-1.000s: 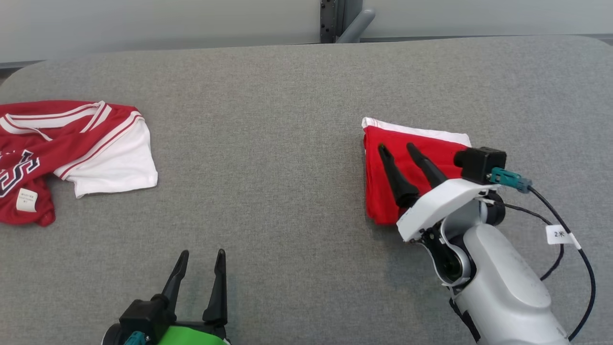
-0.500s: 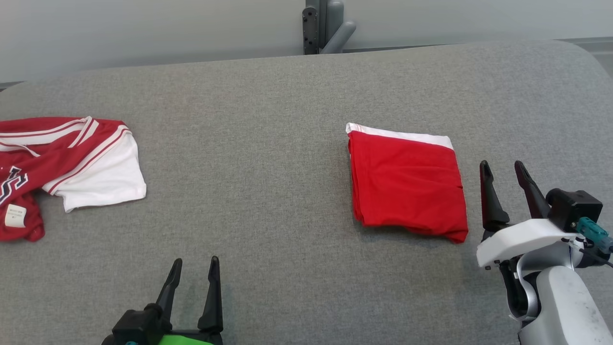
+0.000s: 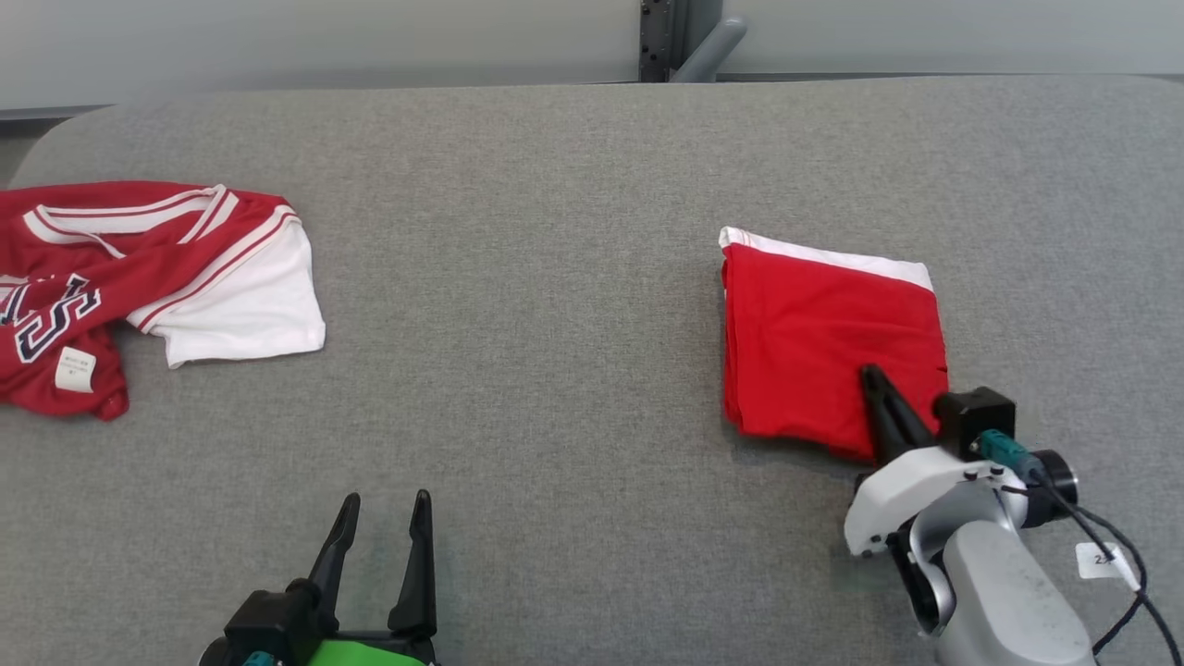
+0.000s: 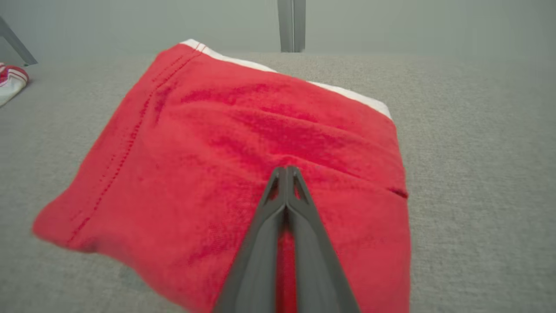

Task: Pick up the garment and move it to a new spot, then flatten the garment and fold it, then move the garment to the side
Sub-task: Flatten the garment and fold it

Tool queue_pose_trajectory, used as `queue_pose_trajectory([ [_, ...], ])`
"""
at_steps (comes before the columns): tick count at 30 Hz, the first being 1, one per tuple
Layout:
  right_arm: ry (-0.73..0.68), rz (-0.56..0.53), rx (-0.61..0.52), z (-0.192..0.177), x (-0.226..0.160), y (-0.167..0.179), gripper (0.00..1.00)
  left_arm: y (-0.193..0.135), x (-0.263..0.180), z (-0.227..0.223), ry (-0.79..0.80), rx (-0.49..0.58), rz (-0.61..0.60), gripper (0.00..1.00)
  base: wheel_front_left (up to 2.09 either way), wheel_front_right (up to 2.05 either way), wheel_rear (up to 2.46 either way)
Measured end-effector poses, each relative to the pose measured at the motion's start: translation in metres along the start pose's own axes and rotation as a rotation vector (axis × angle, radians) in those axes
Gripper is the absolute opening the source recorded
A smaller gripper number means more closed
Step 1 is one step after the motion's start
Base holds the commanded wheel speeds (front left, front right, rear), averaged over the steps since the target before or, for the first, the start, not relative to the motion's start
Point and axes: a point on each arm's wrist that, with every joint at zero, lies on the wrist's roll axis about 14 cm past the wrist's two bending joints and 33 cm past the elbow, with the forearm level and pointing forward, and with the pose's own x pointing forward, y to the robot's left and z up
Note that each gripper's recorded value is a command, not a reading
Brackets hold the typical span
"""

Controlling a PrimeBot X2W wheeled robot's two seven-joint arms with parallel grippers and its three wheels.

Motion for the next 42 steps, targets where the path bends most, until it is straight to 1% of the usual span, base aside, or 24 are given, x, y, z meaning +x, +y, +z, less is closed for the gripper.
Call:
queue_pose_trajectory([
  [3,0.043,0.048,0.02,-0.015,-0.001,0.018,0.0,0.004,-0.003,0.001,-0.004,-0.002,0.016,1.0,0.0,0.0,0.0],
  [10,0.091,0.092,0.042,-0.033,-0.01,0.035,0.0,0.008,-0.007,0.006,-0.019,-0.006,0.035,1.0,0.0,0.0,0.0],
  [18,0.062,0.161,0.076,-0.027,-0.019,0.06,0.0,0.005,-0.006,0.007,-0.024,-0.006,0.023,1.0,0.0,0.0,0.0],
  [21,0.021,0.15,0.105,-0.017,-0.025,0.059,0.0,0.004,-0.009,0.007,-0.024,-0.007,0.024,1.0,0.0,0.0,0.0],
  [23,-0.005,0.124,0.12,-0.012,-0.034,0.052,0.0,0.005,-0.012,0.009,-0.032,-0.007,0.032,1.0,0.0,0.0,0.0],
  [25,-0.05,0.109,0.101,-0.001,-0.042,0.047,0.0,0.009,-0.014,0.013,-0.047,-0.012,0.048,1.0,0.0,0.0,0.0],
  [26,-0.079,0.108,0.082,0.007,-0.046,0.046,0.1,0.01,-0.014,0.016,-0.056,-0.01,0.055,1.0,0.0,0.0,0.0],
  [28,-0.123,0.077,0.086,0.018,-0.054,0.037,0.45,0.011,-0.014,0.023,-0.078,-0.01,0.058,1.0,0.0,0.0,0.0],
  [30,-0.147,0.038,0.043,0.023,-0.066,0.024,0.98,0.013,-0.014,0.031,-0.105,-0.006,0.061,1.0,0.0,0.0,0.0],
  [31,-0.159,0.02,0.021,0.027,-0.07,0.018,1.0,0.014,-0.015,0.034,-0.114,-0.003,0.064,1.0,0.0,0.0,0.0],
  [36,-0.247,-0.067,-0.005,0.052,-0.088,-0.009,1.0,0.021,-0.022,0.038,-0.126,0.009,0.078,1.0,0.0,0.0,0.0],
  [39,-0.267,-0.107,-0.02,0.058,-0.099,-0.021,1.0,0.025,-0.027,0.035,-0.119,0.018,0.077,1.0,0.0,0.0,0.0],
  [42,-0.26,-0.137,-0.038,0.056,-0.104,-0.031,1.0,0.028,-0.032,0.03,-0.106,0.02,0.074,1.0,0.0,0.0,0.0],
])
